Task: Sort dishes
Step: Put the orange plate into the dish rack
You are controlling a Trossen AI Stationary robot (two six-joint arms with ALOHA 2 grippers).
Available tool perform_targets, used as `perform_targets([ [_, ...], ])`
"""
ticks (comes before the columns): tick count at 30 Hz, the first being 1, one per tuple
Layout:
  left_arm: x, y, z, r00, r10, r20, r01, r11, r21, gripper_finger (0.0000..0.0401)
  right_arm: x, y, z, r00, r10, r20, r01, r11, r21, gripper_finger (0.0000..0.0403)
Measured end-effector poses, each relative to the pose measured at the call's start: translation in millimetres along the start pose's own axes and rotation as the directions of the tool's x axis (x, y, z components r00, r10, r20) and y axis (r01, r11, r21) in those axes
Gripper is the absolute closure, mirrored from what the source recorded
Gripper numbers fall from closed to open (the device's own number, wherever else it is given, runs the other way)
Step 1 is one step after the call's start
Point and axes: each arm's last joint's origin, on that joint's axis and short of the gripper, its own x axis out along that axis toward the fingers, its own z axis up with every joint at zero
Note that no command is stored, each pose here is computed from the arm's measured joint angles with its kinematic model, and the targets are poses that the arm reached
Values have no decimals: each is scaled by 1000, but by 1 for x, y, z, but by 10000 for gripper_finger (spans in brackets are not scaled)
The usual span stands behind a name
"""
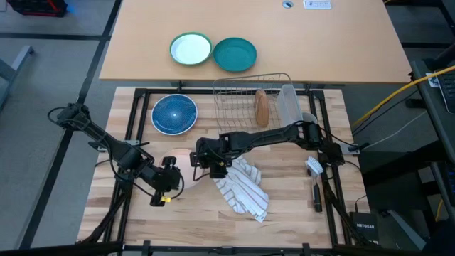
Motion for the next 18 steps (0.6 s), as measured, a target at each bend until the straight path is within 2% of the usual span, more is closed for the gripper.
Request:
perform_targets([
  [11,0,1,0,1000,22,11,-23,1000,13,395,0,0,1,1000,-2,2,2,1000,0,357],
  [18,0,0,1,1000,21,18,-21,1000,-16,383,1,0,0,1000,-5,-9,5,1000,14,393],
])
